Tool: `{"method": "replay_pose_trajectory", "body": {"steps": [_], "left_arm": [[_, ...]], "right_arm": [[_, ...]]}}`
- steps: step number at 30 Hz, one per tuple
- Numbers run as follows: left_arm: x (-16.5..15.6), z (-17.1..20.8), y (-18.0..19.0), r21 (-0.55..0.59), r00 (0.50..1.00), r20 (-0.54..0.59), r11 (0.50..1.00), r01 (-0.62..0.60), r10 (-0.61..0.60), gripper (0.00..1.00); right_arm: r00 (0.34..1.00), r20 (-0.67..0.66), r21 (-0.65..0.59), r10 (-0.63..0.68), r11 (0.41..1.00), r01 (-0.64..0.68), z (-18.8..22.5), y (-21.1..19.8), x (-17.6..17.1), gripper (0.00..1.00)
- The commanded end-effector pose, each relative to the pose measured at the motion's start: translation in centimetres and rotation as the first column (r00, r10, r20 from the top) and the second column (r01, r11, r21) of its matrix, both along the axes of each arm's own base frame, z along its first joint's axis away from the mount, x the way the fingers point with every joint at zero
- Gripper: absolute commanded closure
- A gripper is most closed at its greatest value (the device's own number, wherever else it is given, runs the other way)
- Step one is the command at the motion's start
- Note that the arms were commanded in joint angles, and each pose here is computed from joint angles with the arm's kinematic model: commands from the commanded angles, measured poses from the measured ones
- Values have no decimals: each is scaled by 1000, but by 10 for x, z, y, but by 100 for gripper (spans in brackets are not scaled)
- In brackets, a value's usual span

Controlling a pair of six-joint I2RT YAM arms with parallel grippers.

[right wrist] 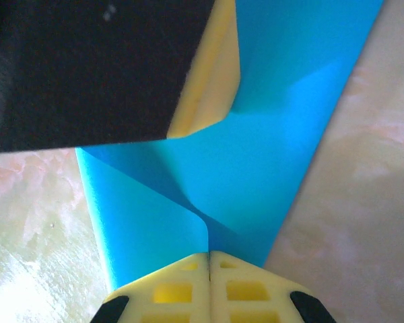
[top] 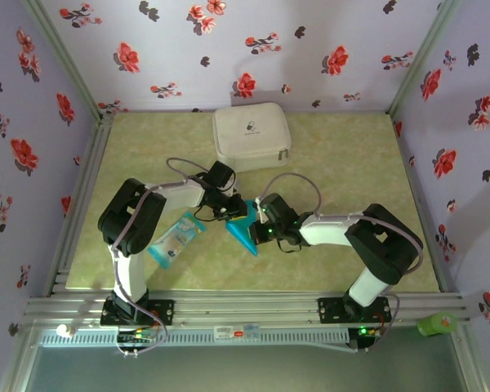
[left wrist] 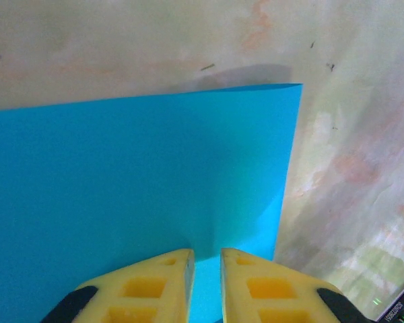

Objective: Fold a paper plane with a square sheet of paper (pick it up from the middle)
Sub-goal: Third fold the triangle at the center of the table.

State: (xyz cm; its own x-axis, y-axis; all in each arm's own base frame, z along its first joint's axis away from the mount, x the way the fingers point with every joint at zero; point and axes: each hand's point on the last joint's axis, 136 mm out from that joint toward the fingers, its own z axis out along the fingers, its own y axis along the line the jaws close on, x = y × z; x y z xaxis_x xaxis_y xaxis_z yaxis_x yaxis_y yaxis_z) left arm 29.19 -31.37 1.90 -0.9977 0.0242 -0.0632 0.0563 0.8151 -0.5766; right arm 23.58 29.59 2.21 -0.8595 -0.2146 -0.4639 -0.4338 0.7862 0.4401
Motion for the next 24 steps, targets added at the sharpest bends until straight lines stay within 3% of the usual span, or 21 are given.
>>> {"method": "replay_pose_trajectory", "body": {"steps": [1, 24], "left_arm": [[-17, -15, 13, 69, 999, -45, 998, 1, 2, 80], [-15, -14, 12, 65, 999, -42, 998, -3, 6, 81]], "right_arm": [[1000, 13, -22, -7, 1000, 8, 0, -2, 7, 100], [1000, -20, -87, -24, 996, 22, -14, -12, 3, 100]]}}
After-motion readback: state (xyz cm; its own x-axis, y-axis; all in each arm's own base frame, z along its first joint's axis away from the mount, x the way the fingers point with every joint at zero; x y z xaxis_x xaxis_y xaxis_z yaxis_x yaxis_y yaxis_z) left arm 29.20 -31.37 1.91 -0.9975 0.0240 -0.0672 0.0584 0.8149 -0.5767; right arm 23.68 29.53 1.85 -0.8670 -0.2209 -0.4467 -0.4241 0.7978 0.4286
